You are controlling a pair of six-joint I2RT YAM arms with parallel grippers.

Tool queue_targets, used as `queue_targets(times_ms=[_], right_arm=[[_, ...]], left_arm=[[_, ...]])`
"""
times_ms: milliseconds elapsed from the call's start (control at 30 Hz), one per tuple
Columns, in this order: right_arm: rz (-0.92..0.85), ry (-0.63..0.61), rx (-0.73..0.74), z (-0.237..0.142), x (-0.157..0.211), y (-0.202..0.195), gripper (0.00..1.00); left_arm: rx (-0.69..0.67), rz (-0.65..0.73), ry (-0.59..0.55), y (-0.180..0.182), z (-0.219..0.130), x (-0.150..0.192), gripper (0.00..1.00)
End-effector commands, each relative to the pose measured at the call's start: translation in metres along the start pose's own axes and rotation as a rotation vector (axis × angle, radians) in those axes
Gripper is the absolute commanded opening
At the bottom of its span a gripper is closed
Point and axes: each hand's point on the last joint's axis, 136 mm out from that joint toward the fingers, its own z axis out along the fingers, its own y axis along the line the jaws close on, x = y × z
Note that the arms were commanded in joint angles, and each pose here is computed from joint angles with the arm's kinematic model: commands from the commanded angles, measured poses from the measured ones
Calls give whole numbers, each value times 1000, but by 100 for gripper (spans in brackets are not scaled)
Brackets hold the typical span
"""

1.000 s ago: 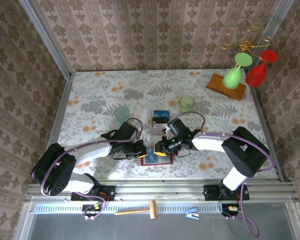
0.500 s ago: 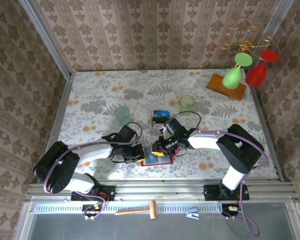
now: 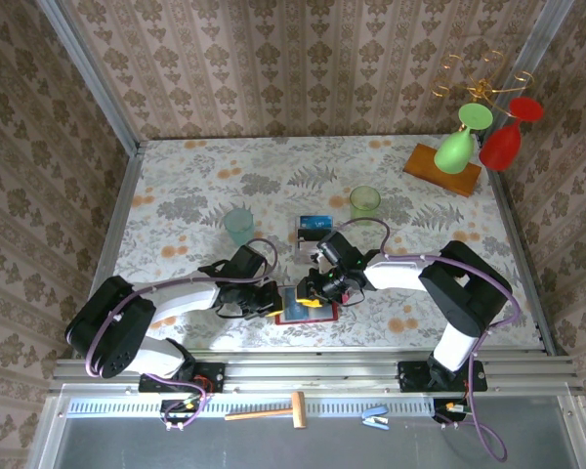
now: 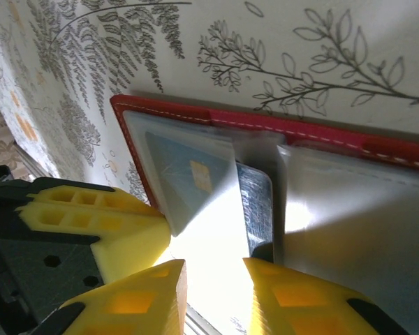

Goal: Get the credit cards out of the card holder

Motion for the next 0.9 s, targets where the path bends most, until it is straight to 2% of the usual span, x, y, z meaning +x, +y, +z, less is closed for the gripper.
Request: queue_targets(times_ms=[0, 433, 867], right_arm=[[-11, -5, 72, -1, 1, -9, 30], [-46, -38, 97, -11, -5, -5, 31], [-60, -86, 44, -27, -8, 10, 31]], left_arm=[[-67, -10, 12, 21, 2, 6, 1], [-63, -12, 9, 19, -1, 6, 1], [3, 39, -50, -23, -26, -11, 3]])
